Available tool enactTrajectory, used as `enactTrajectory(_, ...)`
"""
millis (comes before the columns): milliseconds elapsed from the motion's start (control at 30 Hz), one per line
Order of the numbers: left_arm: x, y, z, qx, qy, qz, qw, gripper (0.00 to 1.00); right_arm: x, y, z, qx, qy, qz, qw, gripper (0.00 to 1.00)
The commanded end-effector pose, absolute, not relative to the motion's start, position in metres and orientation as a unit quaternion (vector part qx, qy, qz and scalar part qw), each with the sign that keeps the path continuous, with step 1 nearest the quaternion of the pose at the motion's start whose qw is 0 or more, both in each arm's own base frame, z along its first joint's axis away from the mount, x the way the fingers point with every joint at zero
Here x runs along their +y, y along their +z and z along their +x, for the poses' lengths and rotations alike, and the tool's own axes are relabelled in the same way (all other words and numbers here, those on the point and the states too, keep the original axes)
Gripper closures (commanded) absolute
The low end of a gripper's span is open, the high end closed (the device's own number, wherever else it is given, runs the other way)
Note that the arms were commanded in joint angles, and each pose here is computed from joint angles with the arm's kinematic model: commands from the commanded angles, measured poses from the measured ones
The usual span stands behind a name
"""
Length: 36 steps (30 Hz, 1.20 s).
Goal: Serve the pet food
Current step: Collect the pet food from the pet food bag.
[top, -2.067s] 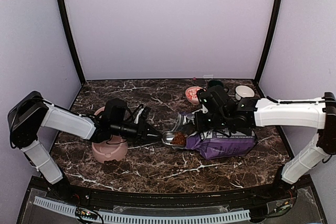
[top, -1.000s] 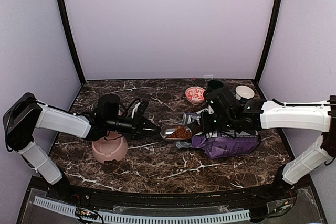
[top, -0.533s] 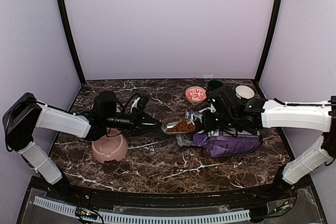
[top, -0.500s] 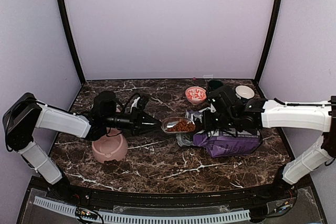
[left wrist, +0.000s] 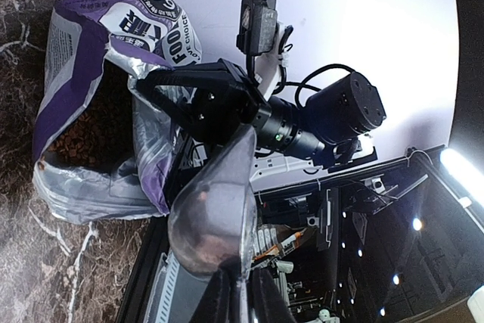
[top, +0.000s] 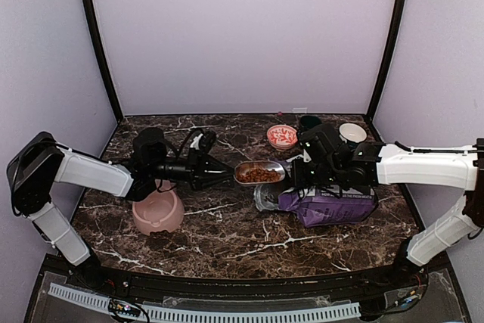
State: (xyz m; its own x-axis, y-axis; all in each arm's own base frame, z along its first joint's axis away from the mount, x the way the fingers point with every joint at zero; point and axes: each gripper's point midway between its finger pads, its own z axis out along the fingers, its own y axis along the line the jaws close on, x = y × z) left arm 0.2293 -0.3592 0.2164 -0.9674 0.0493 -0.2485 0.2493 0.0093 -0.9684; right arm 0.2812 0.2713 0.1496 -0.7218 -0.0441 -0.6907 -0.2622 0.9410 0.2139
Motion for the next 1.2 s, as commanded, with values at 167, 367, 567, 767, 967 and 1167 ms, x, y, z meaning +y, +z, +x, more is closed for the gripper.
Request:
enactTrajectory(167, -0.345, 0.223, 0.243, 0.721, -0.673, 0.115, 0.118, 1.0, 0.245, 0.159, 0.291, 0.912, 0.115, -0.052, 0.39, 1.0)
enactTrajectory(367, -0.322, 0.212, 0.256, 0.732, -0.663, 0.083, 0.137, 1.0, 0.246, 0.157, 0.293, 0.913, 0.11, -0.058, 0.39, 1.0)
enactTrajectory(567, -0.31, 0.208, 0.259, 0.734, -0.659, 0.072, 0.145, 1.0, 0.248, 0.154, 0.295, 0.913, 0.107, -0.062, 0.389, 1.0)
enactTrajectory(767, -0.301, 0.204, 0.263, 0.739, -0.653, 0.062, 0.156, 1.0, 0.249, 0.152, 0.296, 0.914, 0.104, -0.062, 0.388, 1.0)
enactTrajectory(967, -0.29, 0.2, 0.263, 0.74, -0.651, 0.052, 0.163, 1.0, 0.249, 0.149, 0.296, 0.915, 0.103, -0.063, 0.385, 1.0)
enactTrajectory(1167, -0.278, 0.198, 0.263, 0.742, -0.646, 0.039, 0.175, 1.0, 0.251, 0.148, 0.297, 0.915, 0.105, -0.063, 0.384, 1.0)
